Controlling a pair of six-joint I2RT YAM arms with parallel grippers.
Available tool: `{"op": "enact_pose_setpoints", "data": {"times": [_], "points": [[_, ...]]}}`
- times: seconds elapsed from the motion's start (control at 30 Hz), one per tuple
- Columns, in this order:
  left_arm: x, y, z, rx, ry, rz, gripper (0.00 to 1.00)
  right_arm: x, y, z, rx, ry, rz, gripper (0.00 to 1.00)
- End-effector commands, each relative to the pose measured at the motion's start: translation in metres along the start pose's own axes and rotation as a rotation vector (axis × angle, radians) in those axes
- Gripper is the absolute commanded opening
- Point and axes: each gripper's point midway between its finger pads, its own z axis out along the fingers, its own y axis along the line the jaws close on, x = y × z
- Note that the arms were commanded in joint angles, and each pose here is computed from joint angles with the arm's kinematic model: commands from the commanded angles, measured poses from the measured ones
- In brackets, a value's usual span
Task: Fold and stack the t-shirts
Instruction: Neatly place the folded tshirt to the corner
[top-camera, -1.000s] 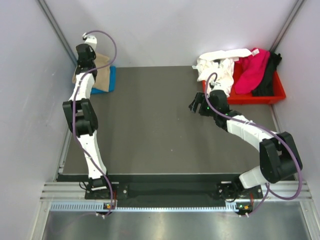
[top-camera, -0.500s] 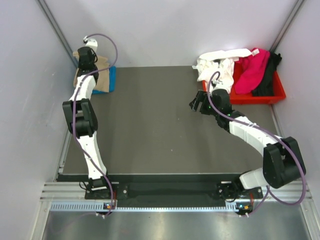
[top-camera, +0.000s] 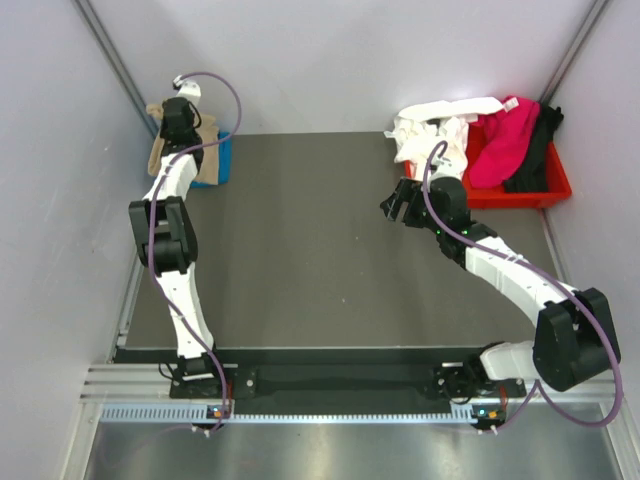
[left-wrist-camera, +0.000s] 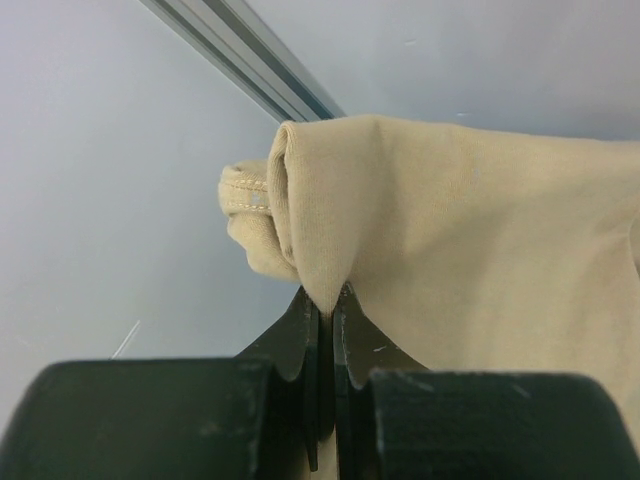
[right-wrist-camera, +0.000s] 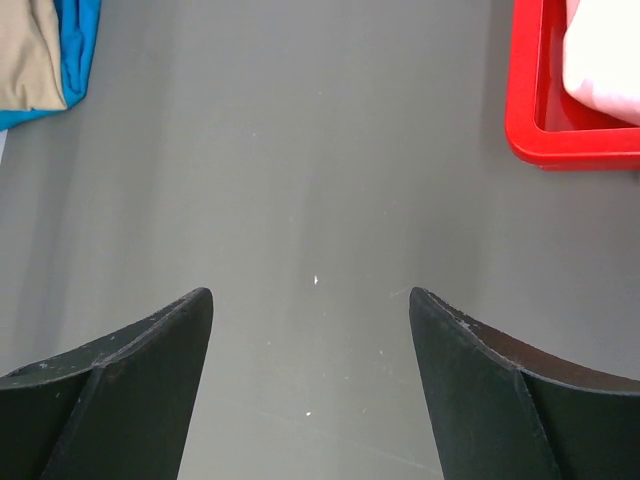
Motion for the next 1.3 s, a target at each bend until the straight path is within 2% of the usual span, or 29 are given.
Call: {"op": "enact_pose_setpoints", "data": {"times": [0.0,0.4,0.57,0.67,0.7,0.73,0.77,0.8,0.9,0.93,0.97,1.03,1.07,1.17,1.27], "points": [[-0.04,0.032,-0.009,-0.093,-0.116,-0.062,0.02,-0.025,0.009,-0.01,-0.027,-0.063,-0.019,0.79],[0.001,0.038,0.037,-0.17,-0.071,-0.054,0.03,-0.037,0.019,-0.016,-0.052,-0.077,-0.028,0.8],[0.017,0.035,0.05,-0.171,-0.054,-0.044,0.08,-0.045,0.021,-0.018,-0.054,-0.097,-0.032,0.79],[0.027,0.041,0.06,-0.192,-0.029,-0.046,0.38,-0.039,0.02,-0.018,-0.05,-0.067,-0.031,0.8],[0.031,0.044,0.061,-0.203,-0.013,-0.036,0.65,-0.037,0.02,-0.016,-0.053,-0.063,-0.029,0.8],[0.034,0.045,0.062,-0.21,-0.004,-0.032,0.83,-0.037,0.022,-0.017,-0.06,-0.06,-0.031,0.8],[0.029,0.049,0.062,-0.218,-0.008,-0.033,0.95,-0.035,0.021,-0.015,-0.061,-0.055,-0.03,0.8],[0.029,0.049,0.061,-0.213,0.004,-0.027,0.99,-0.034,0.022,-0.015,-0.063,-0.05,-0.03,0.8],[0.016,0.049,0.053,-0.177,0.001,-0.067,0.99,-0.03,0.023,-0.014,-0.073,-0.042,-0.026,0.8],[0.002,0.045,0.045,-0.118,-0.012,-0.077,0.97,-0.03,0.024,-0.015,-0.078,-0.042,-0.026,0.79],[0.01,0.029,0.04,-0.056,0.002,-0.073,0.96,-0.027,0.024,-0.014,-0.08,-0.037,-0.025,0.79],[-0.005,0.006,0.018,0.072,-0.007,-0.084,0.9,-0.025,0.024,-0.014,-0.079,-0.034,-0.023,0.79],[0.001,-0.021,0.01,0.197,0.01,-0.08,0.84,-0.023,0.023,-0.015,-0.078,-0.029,-0.019,0.79],[0.015,-0.071,-0.013,0.427,0.111,-0.149,0.71,-0.022,0.025,-0.017,-0.089,-0.043,-0.015,0.79],[0.037,-0.092,-0.01,0.443,0.183,-0.206,0.71,-0.016,0.024,-0.02,-0.096,-0.046,-0.013,0.79]]}}
